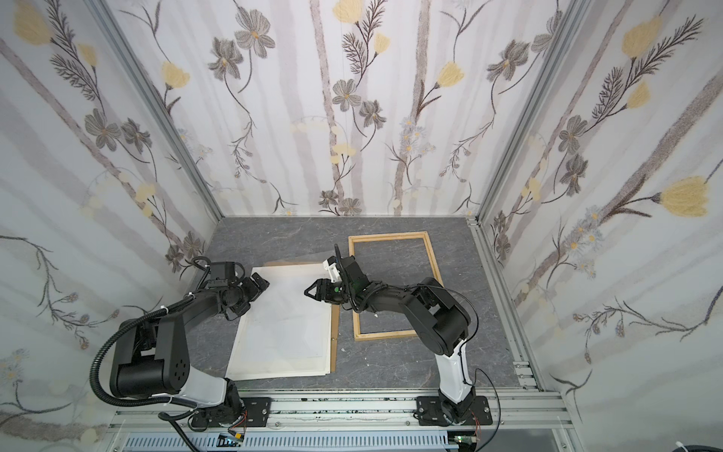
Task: Put the photo into the frame
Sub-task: 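Lift the clear sheet upward with the right gripper while the left gripper rises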
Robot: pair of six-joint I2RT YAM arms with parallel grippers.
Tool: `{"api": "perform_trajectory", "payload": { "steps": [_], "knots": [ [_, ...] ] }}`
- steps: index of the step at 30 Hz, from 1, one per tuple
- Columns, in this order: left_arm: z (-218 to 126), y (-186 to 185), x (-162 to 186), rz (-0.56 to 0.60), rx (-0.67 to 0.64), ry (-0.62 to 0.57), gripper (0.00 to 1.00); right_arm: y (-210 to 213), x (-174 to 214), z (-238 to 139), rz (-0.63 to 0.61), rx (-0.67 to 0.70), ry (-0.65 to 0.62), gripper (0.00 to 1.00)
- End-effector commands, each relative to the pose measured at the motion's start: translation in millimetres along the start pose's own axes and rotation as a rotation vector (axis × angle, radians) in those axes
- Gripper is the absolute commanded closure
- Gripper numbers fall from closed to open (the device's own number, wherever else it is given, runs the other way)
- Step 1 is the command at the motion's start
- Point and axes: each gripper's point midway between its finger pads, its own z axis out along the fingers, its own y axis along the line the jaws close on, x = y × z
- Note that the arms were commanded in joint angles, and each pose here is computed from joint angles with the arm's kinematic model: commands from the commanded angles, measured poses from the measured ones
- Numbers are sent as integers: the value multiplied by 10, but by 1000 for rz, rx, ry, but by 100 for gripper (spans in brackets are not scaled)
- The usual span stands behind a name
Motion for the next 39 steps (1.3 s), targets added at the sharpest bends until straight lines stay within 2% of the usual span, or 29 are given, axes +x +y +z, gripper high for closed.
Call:
{"api": "perform_trajectory", "payload": {
  "steps": [1,7,9,12,17,22,31,35,39],
  "knots": [
    [-75,-23,-14,-25,-2,7,2,-107,15,-76,-19,93,3,38],
    [-156,-129,-83,-21,28,-8,2,-74,-8,-88,-17,98,6,73],
    [-193,-145,-103,-17,30,-16,2,-51,-18,-101,-17,95,3,80],
    [-294,-187,-151,-8,40,-37,2,27,-45,-134,-28,78,-3,99],
    [-561,-303,-271,14,67,-84,1,310,-85,-196,-56,-35,2,100],
    [-1048,-524,-441,63,108,-169,1,730,-190,-369,-88,-184,-6,100],
    [-2078,-1041,-592,203,231,-301,0,1660,-406,-1106,-229,-403,-50,100],
    [-2570,-1312,-569,255,351,-375,0,2008,-487,-1568,-299,-471,-96,100],
    [-2960,-1576,-478,298,501,-410,0,2108,-594,-1953,-343,-458,-157,100]
  ]
}}
